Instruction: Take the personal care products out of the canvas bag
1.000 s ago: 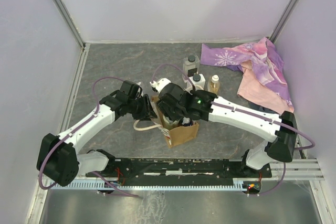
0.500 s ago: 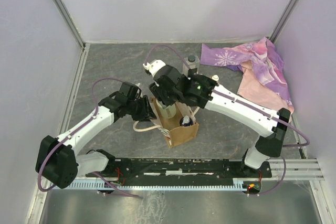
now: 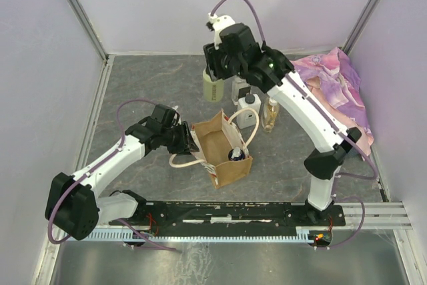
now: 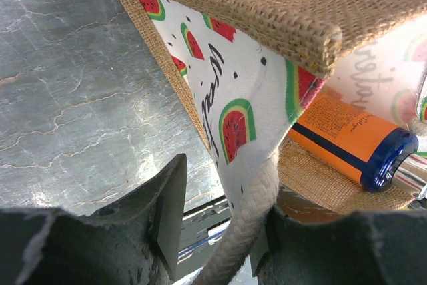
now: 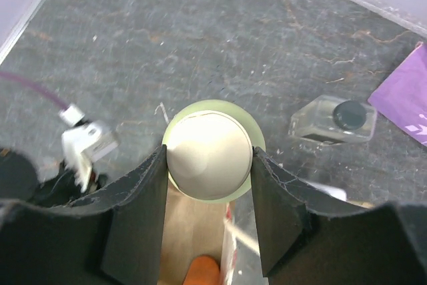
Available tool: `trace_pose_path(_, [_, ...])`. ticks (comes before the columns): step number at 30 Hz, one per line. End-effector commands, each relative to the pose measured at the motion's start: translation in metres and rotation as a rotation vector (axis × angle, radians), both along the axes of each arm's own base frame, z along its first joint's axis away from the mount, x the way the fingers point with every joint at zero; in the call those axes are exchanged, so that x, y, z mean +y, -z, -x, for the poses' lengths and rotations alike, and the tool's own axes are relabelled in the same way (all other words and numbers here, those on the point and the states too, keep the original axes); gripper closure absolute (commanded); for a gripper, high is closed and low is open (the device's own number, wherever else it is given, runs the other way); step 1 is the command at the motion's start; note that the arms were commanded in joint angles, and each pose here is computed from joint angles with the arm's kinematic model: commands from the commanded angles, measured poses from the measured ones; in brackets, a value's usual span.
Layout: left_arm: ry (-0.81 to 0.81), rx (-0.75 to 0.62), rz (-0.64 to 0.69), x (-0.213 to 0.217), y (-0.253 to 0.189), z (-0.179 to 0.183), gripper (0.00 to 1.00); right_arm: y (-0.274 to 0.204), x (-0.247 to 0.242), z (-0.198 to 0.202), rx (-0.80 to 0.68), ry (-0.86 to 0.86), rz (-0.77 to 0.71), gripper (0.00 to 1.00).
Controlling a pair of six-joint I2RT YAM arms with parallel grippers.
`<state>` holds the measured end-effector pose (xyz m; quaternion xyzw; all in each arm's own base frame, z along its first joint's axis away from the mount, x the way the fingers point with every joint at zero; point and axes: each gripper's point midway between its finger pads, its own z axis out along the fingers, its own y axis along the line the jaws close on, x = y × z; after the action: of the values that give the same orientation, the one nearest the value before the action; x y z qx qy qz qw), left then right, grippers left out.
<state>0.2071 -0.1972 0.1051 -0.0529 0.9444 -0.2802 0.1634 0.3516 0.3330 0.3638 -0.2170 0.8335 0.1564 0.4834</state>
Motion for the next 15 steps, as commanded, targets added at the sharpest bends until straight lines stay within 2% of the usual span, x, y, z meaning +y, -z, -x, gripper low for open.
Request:
trace_pose_path(1, [-0.007,-0.009,0.033,-0.005,-0.005,-0.002,0.97,-0.040,-0.005,-0.049,-0.080,0.047,-0.191,0.61])
trace_pose_path(8, [0.003,-0.013,0.029,-0.006,-0.007,-0.005,0.97,0.007,-0.012,-0.103,-0.013,0.105,-0.204,0.61])
trace_pose_path(15, [0.017,-0.001,0.023,-0.008,-0.004,-0.008,0.97,0.064,-0.008,-0.117,0.074,0.106,-0.175,0.61])
